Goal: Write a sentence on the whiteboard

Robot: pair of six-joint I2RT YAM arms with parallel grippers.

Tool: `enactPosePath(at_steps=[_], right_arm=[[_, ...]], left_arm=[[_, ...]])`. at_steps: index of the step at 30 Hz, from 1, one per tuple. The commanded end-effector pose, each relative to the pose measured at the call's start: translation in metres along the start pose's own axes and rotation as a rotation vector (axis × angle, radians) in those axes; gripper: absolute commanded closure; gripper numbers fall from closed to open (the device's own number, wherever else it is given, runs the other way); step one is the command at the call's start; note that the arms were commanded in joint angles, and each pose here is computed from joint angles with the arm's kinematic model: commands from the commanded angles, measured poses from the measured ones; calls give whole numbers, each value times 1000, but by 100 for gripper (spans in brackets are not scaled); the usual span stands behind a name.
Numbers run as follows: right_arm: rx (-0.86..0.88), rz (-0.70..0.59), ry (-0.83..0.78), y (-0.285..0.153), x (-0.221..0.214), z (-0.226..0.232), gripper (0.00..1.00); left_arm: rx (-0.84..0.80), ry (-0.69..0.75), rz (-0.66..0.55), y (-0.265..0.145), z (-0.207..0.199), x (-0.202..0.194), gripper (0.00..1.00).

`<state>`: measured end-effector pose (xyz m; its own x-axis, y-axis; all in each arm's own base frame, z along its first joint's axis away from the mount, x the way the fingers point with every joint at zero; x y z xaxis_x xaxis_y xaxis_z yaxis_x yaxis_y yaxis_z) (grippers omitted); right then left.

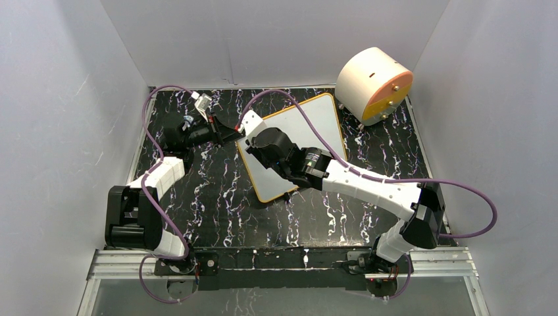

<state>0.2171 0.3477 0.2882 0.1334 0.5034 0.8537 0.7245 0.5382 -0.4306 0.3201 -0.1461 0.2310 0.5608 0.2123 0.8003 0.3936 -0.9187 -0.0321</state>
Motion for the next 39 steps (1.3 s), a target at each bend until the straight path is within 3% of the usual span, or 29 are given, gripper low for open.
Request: enactPosePath(at_steps=[1,39], right_arm=[[-25,-96,55,-4,31,-5,100],[-51,-52,30,12,18,1,100]], left_arm=[[-28,-69,80,5,0,-21,100],[-30,-72,95,7,-1,-23,100]])
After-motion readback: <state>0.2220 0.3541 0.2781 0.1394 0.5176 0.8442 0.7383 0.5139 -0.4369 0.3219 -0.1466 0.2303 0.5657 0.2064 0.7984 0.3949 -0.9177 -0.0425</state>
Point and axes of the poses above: each gripper's point midway between its finger pads, its own y axis out along the fingers, its own z axis along the line the jaws close on, x = y × z, the point moved 5 cm from there along -y, back along the fingers, and after that the axes turned 2 degrees about -y, right-handed, at the moved point
